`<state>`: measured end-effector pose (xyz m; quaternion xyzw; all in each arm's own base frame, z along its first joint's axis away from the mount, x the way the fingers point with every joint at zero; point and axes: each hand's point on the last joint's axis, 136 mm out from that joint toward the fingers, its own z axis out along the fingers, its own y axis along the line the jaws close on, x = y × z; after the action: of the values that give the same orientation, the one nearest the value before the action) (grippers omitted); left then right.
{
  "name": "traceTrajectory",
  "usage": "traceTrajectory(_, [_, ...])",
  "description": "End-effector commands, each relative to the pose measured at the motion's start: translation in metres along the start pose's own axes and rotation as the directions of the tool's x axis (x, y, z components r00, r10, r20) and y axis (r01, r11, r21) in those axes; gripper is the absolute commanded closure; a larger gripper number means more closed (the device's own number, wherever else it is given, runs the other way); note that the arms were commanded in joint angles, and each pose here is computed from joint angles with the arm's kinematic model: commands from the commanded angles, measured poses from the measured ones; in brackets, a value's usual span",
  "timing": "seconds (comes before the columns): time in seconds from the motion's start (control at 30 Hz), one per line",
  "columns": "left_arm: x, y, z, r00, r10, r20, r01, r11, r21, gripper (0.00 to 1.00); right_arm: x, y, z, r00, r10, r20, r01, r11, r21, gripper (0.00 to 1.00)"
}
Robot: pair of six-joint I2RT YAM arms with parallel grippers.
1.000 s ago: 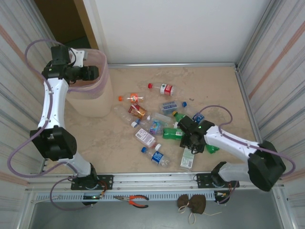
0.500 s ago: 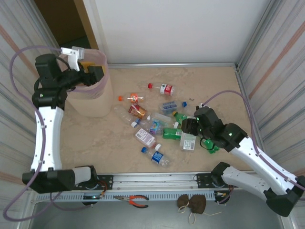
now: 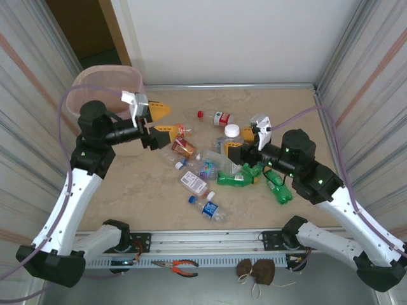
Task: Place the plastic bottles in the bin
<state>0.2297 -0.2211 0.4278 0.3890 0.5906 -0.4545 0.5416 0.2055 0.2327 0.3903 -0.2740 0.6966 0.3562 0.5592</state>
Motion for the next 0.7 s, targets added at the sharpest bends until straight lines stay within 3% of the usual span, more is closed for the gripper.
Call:
traceTrajectory(0.0, [-0.018,-0.039,0.005,0.976,0.202,0.085,-0.211,0.969,0.125,0.1,-0.057,0.042,-0.014,0.972,-0.133,0.192,0.168,0.969,-0.181,0.57])
traceTrajectory(0.13, [-0.012,-0.069,0.02,0.963,0.247,0.103,-0.265,0.932,0.246,0.05,-0.078,0.066,-0.023,0.951,-0.148,0.271,0.225,0.934,-0.278,0.58])
traceTrajectory(0.37, [-0.009,-0.093,0.047,0.969,0.227,0.099,-0.248,0.901,0.355,0.03,-0.091,0.093,-0.027,0.937,-0.155,0.313,0.279,0.87,-0.406,0.58])
traceTrajectory(0.67, [-0.012,-0.104,0.066,0.987,0.148,0.058,-0.158,0.888,0.431,0.15,-0.095,0.102,-0.03,0.927,-0.169,0.336,0.31,0.848,-0.429,0.59])
